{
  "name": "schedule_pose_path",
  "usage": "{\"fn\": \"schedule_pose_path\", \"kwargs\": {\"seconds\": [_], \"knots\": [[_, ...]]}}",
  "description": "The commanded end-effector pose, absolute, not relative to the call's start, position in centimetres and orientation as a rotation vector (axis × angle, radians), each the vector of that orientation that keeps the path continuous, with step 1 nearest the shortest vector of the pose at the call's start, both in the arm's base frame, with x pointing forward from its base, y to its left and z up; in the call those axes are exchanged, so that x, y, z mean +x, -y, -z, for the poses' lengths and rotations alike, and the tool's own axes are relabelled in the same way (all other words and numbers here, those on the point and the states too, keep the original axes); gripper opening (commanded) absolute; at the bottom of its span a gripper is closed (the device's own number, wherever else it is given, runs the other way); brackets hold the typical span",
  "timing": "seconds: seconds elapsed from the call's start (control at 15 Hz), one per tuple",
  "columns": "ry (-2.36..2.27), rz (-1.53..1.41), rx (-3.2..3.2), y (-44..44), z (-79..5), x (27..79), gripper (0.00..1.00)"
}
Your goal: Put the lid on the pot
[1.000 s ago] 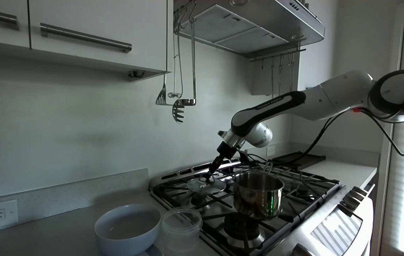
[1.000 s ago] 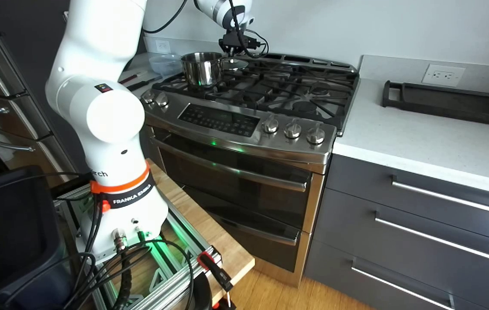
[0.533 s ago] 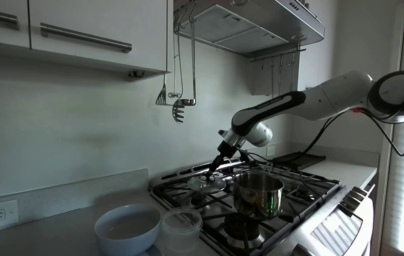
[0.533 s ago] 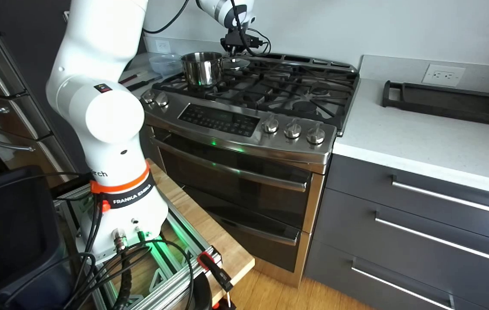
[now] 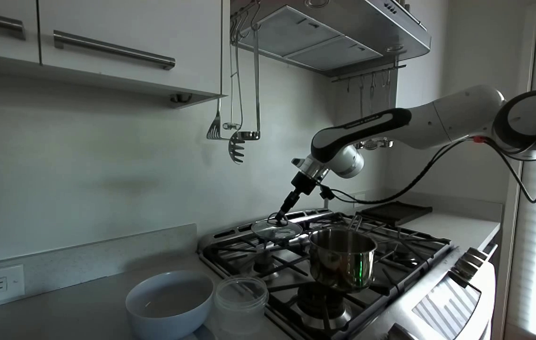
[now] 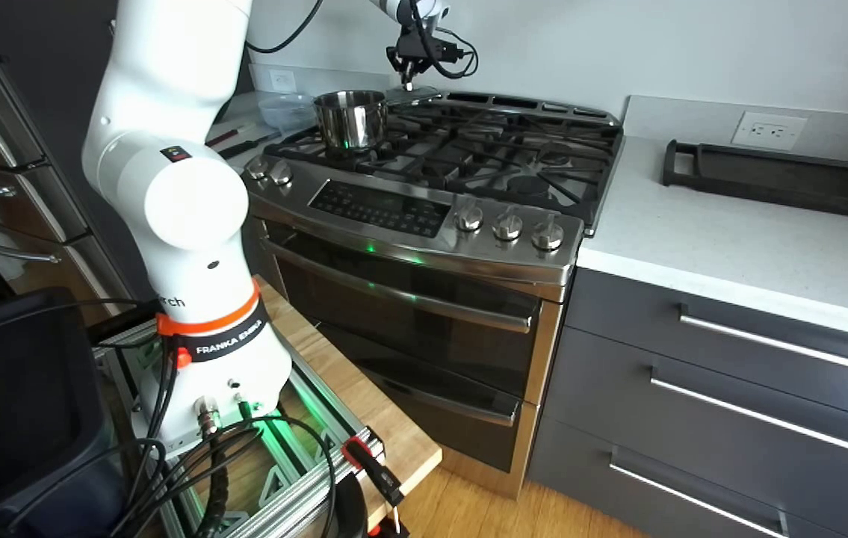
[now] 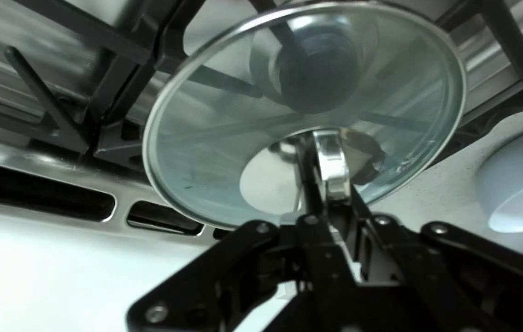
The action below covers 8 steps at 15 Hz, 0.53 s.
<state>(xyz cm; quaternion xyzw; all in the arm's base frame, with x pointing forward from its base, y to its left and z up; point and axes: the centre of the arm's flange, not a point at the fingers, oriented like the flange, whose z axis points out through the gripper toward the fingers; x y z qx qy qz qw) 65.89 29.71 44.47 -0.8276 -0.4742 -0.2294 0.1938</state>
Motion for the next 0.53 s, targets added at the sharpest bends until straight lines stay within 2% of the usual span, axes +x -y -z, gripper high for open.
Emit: {"fn": "schedule_pose_path", "kwargs": {"seconds": [0.0,0.47], "knots": [[1.377,0.622,-2.304,-28.7,-48.2,65.4,0.04],[1.468,0.576,-2.269,-29.4,-53.9,61.6,0.04]]}}
